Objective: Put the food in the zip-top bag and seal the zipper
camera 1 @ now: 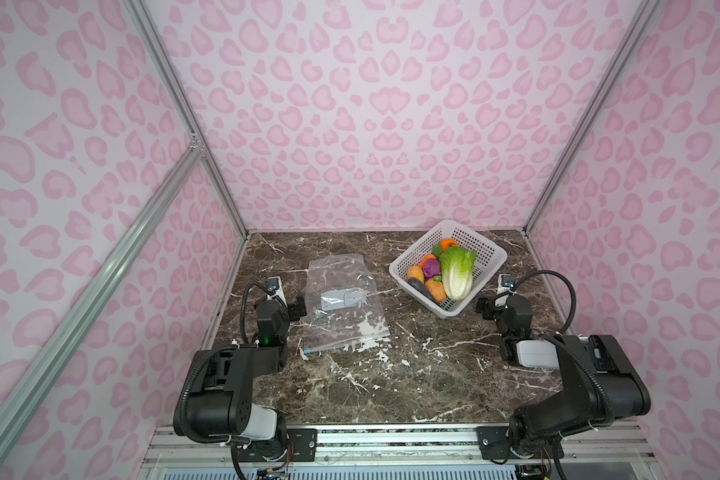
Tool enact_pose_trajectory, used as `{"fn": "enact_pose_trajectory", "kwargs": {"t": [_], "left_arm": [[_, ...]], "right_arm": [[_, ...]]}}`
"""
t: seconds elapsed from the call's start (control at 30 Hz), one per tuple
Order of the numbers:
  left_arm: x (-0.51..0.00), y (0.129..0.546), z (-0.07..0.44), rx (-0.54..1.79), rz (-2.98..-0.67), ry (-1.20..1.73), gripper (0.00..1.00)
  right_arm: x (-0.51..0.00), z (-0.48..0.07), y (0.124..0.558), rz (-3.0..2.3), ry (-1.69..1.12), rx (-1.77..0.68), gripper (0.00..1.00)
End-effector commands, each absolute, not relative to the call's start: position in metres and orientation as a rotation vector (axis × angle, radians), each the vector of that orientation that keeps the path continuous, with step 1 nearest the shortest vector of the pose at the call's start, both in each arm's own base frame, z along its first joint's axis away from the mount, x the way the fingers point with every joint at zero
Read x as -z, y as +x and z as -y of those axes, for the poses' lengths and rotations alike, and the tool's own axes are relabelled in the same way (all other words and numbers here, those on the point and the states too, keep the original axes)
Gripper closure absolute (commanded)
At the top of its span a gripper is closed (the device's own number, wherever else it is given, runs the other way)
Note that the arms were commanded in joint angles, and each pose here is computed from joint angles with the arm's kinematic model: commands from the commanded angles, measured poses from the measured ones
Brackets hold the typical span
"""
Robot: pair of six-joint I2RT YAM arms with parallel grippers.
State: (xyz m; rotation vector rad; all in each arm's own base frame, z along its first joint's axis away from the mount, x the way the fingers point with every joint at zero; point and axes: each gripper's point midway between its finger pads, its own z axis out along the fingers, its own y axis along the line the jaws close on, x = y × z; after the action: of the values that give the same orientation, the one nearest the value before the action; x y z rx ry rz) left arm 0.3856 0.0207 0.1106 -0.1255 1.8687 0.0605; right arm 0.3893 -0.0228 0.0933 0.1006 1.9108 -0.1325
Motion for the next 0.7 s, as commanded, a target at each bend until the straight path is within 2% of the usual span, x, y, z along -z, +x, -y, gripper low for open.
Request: {"fn": "enact_pose_trajectory", "kwargs": {"t": [0.0, 0.4, 0.57, 0.67], "left_arm": [[-0.13, 0.389, -0.02, -0.058, -1.836, -0.121, 0.03], [-0.201, 0.395, -0.016, 0.007, -1.921, -0.188, 0.03], [-0.211, 0.389, 0.024, 0.147, -2.046, -0.067, 0.02], [-0.21, 0.381, 0.053, 0.21, -2.117, 0.032, 0.03]], "right_arm": [[-0.109, 0.024, 0.388, -1.856, 0.12, 0.13, 0.06], [-0.126, 0.033, 0.382, -2.002, 0.265, 0.118, 0.09], [-0.143, 0.011, 0.377, -2.089, 0.244, 0.011, 0.09], [-0.155, -0.027, 0.37, -2.129, 0.118, -0.033, 0.1]]}}
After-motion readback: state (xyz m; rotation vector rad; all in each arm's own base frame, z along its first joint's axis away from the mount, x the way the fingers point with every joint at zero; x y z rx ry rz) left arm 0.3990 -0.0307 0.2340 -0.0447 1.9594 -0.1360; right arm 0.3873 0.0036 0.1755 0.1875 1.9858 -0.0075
